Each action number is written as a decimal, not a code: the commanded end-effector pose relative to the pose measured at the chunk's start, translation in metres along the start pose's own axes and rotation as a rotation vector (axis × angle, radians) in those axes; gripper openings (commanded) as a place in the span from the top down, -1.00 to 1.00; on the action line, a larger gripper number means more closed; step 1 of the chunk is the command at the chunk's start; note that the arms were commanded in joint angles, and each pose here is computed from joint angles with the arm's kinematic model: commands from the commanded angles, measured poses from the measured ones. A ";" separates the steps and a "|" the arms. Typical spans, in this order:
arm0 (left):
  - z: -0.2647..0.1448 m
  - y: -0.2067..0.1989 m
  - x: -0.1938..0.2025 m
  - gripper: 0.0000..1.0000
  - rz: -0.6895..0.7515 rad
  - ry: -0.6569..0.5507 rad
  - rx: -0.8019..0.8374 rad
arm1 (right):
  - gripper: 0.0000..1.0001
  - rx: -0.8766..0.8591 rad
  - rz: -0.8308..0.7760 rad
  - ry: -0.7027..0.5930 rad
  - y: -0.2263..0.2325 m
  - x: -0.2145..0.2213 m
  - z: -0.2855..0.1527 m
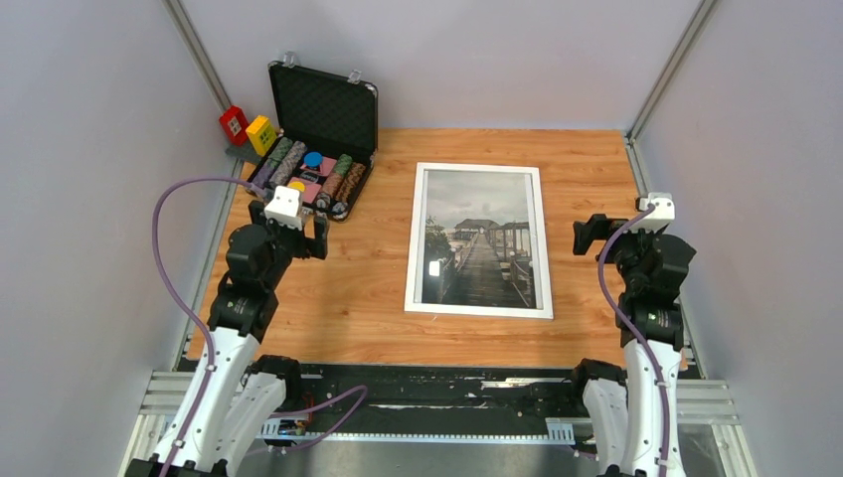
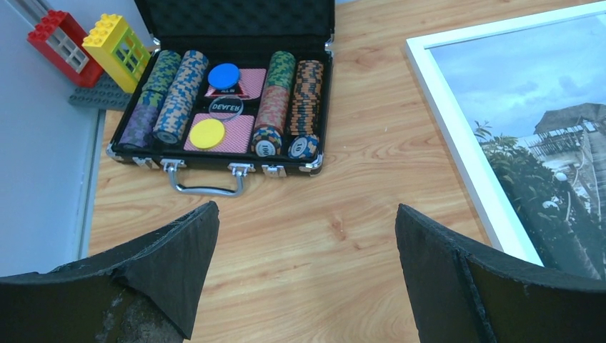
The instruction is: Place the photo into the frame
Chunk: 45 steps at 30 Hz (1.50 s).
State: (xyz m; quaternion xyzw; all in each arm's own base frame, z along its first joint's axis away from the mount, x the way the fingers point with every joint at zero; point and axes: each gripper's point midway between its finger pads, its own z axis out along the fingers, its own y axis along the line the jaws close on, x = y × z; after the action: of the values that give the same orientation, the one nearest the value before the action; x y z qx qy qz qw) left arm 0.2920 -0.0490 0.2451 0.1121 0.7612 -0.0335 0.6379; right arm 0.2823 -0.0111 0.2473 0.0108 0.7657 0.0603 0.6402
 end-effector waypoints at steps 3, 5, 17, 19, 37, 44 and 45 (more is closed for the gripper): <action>0.001 0.005 -0.009 -1.00 -0.009 -0.046 -0.024 | -1.00 0.022 -0.001 0.021 -0.007 0.002 0.005; 0.000 0.004 -0.010 -1.00 -0.008 -0.046 -0.023 | -1.00 0.017 -0.033 0.021 -0.007 0.002 0.005; -0.007 0.008 -0.016 -1.00 0.005 -0.070 -0.043 | -1.00 0.013 -0.048 0.017 -0.007 0.004 0.002; -0.007 0.009 -0.016 -1.00 0.006 -0.071 -0.046 | -1.00 0.008 -0.050 0.018 -0.007 0.004 0.002; -0.006 0.004 -0.013 -1.00 0.007 -0.057 -0.020 | -1.00 -0.018 -0.064 0.030 -0.005 0.009 0.003; -0.006 0.006 -0.013 -1.00 0.010 -0.057 -0.028 | -1.00 -0.030 -0.066 0.029 -0.002 0.009 0.002; -0.007 0.006 -0.013 -1.00 0.010 -0.056 -0.028 | -1.00 -0.030 -0.066 0.030 -0.002 0.009 0.002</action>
State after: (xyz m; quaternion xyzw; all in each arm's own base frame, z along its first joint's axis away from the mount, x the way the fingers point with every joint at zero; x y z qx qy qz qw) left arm 0.2877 -0.0451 0.2518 0.1057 0.7527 -0.0266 0.6493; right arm 0.2826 -0.0137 0.2341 -0.0147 0.7798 0.0503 0.6238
